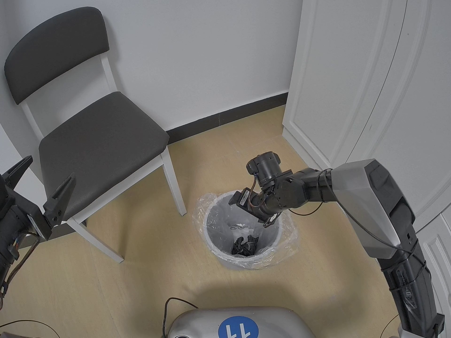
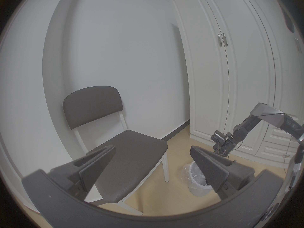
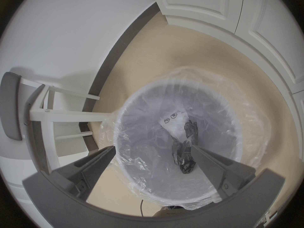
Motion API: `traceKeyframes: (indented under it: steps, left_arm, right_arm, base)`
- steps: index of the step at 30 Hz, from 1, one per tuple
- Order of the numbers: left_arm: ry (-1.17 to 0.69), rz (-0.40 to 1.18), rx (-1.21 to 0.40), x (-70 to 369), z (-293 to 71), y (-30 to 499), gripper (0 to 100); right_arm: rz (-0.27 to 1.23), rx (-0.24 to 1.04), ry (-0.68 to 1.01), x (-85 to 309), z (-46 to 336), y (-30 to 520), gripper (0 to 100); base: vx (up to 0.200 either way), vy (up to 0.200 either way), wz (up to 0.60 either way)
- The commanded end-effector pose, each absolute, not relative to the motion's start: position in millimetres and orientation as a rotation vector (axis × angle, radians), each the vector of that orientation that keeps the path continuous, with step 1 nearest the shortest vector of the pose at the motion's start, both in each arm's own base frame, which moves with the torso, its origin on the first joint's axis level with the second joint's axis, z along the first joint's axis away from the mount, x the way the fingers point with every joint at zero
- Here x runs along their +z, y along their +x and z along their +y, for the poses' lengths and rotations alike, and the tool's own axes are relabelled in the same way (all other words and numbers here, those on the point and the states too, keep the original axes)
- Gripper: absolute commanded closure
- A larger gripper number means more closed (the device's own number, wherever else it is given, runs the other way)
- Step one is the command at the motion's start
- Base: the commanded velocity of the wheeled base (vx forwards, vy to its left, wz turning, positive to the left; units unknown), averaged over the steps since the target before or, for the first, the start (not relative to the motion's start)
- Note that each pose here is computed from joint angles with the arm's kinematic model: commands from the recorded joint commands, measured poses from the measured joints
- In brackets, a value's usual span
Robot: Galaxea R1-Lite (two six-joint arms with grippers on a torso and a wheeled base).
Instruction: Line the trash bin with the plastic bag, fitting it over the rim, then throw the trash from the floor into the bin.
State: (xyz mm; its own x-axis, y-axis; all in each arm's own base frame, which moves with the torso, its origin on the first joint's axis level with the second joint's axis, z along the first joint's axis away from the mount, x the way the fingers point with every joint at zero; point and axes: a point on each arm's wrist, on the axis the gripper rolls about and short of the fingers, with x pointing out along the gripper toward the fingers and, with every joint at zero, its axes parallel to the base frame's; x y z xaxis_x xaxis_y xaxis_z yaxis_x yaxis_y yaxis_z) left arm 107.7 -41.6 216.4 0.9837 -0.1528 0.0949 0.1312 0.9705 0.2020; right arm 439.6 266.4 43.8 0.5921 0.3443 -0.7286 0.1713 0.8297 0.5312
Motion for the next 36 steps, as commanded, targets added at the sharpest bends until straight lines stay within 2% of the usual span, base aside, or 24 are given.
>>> traceKeyframes:
  steps: [1, 3, 8, 12, 14, 19, 24, 29, 36]
  left_arm:
    - [0.195, -0.113, -0.143, 216.7, -41.4, 107.2, 0]
    - [0.195, -0.114, -0.143, 216.8, -41.3, 106.9, 0]
    - [0.206, -0.088, -0.154, 210.7, -42.3, 107.4, 0]
    - [0.245, -0.04, -0.19, 199.7, -49.0, 112.5, 0]
    - [0.25, -0.026, -0.194, 197.5, -50.3, 114.9, 0]
    - [0.254, -0.016, -0.195, 194.7, -50.2, 114.6, 0]
    - [0.257, -0.013, -0.192, 193.6, -49.6, 114.3, 0]
    - [0.263, 0.002, -0.197, 190.4, -50.4, 115.0, 0]
    - [0.267, 0.014, -0.2, 188.1, -51.2, 116.2, 0]
  right_arm:
    - [0.895, 0.13, 0.626, 77.3, 263.4, 435.8, 0]
    - [0.849, 0.094, 0.604, 102.2, 258.2, 429.7, 0]
    - [0.819, 0.02, 0.451, 111.1, 244.4, 427.6, 0]
    - [0.841, -0.068, 0.229, 91.9, 221.7, 422.5, 0]
    - [0.865, -0.073, 0.14, 84.1, 212.1, 417.6, 0]
    - [0.877, -0.028, -0.009, 53.1, 197.8, 407.1, 0]
    - [0.781, 0.032, -0.187, 23.2, 154.7, 403.3, 0]
    - [0.66, 0.092, -0.241, -10.3, 128.5, 414.3, 0]
    - [0.649, 0.158, -0.221, -22.9, 119.3, 418.7, 0]
  base:
    - [0.0, 0.0, 0.0]
    - [0.0, 0.0, 0.0]
    - [0.0, 0.0, 0.0]
    - [0.0, 0.0, 0.0]
    - [0.0, 0.0, 0.0]
    - [0.0, 0.0, 0.0]
    - [0.0, 0.0, 0.0]
    - [0.0, 0.0, 0.0]
    - [0.0, 0.0, 0.0]
